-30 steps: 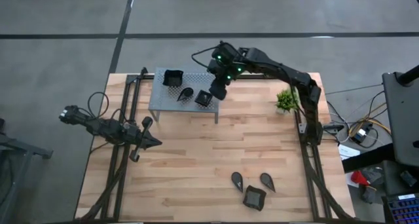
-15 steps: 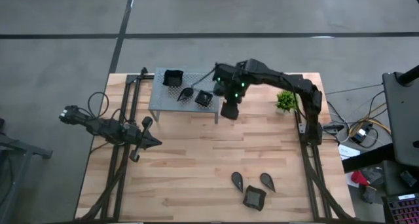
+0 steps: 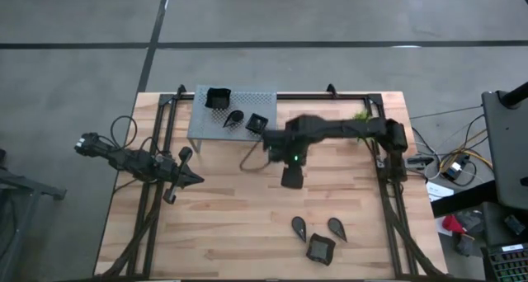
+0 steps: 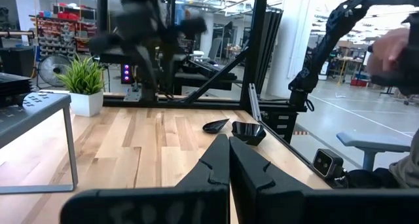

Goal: Pick & Place Mini shaped plates
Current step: Stack the black leaf-shaped plate on top of the black leaf-shaped plate on the shelf

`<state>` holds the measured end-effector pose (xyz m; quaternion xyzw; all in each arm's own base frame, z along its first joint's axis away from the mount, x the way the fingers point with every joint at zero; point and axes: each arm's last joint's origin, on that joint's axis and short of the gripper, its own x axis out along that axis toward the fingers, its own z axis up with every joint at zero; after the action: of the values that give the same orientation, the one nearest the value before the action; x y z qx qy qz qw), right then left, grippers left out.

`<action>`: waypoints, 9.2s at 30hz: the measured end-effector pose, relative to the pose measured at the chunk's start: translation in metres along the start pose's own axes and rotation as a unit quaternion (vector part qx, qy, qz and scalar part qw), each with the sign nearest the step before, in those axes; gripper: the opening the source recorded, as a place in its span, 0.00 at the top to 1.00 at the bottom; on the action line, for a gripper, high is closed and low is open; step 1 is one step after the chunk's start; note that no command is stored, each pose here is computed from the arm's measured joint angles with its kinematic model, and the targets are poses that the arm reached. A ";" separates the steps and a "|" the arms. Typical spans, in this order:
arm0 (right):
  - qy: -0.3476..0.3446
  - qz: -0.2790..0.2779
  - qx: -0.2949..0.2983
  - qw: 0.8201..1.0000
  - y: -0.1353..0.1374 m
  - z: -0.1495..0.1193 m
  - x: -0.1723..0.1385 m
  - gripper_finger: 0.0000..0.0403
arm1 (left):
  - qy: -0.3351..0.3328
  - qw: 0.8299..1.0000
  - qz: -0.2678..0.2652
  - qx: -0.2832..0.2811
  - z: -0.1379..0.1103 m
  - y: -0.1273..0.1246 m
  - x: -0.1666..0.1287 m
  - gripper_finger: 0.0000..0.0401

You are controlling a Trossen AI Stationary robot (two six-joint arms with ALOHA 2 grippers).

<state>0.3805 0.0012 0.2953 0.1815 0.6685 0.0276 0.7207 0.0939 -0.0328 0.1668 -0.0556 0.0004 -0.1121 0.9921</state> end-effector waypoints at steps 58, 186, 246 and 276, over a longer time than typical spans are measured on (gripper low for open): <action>-0.039 -0.011 -0.433 0.900 0.089 -0.043 0.162 0.64 | 0.000 1.000 0.000 0.000 0.000 0.000 0.000 1.00; -0.360 -0.094 -0.077 0.925 -0.141 0.119 -0.067 0.98 | 0.000 1.000 0.000 0.000 0.000 0.000 0.000 1.00; -0.305 -0.087 -0.063 0.946 -0.137 0.104 -0.068 0.74 | 0.000 1.000 0.000 0.000 0.000 0.000 0.000 1.00; -0.066 -0.029 -0.207 0.976 0.032 0.035 -0.032 0.97 | 0.000 1.000 0.000 0.000 0.000 0.000 0.000 1.00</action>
<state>0.4173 0.0143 0.3371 0.0108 0.6045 0.1325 0.7854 0.0939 -0.0328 0.1668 -0.0556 0.0005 -0.1121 0.9921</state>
